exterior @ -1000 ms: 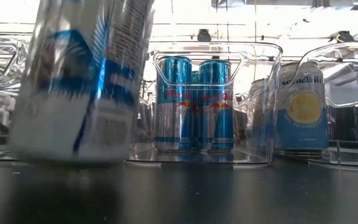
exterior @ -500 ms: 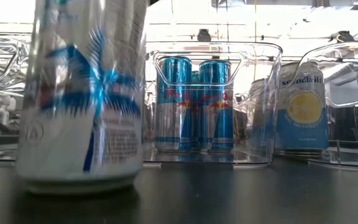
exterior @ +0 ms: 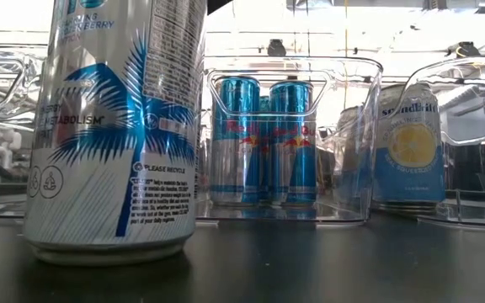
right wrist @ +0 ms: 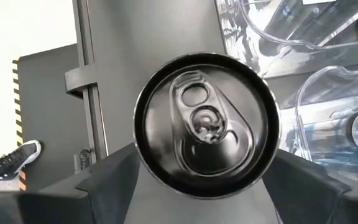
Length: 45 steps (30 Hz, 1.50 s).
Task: Sort soda cans
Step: Move the white soda can to the left of the table, then put the white soda can into the left transparent bin
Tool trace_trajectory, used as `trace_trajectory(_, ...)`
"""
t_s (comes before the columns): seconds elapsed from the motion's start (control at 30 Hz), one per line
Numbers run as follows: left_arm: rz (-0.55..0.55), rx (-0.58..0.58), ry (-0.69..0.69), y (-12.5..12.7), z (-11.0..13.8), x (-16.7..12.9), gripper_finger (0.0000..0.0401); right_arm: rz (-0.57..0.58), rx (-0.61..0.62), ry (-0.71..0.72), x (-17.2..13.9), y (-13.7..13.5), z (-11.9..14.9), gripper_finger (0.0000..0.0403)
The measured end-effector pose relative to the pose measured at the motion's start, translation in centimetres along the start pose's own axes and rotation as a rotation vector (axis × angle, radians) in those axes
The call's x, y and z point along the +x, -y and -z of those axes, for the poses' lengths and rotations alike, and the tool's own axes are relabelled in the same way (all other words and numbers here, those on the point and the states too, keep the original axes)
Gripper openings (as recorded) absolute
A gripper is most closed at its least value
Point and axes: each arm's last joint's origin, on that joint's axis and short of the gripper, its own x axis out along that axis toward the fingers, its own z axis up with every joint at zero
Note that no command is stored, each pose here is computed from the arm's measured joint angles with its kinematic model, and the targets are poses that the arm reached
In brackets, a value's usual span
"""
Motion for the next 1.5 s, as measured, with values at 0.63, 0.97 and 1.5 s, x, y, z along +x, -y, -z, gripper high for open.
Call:
trace_trajectory(0.63,0.03,-0.058,0.034,0.4,-0.6,0.3,0.0364,0.004,0.051,-0.048,-7.9,0.4,1.3,0.0381)
trace_trajectory(0.97,0.025,0.098,0.002,0.9,-1.0,3.8,0.0364,0.257,0.057,0.031,-12.4,-2.3,9.1,0.0381)
trace_trajectory(1.5,0.094,0.246,-0.034,2.9,-2.0,7.2,0.0364,0.269,0.223,0.186,-17.4,-0.2,16.7,0.0381)
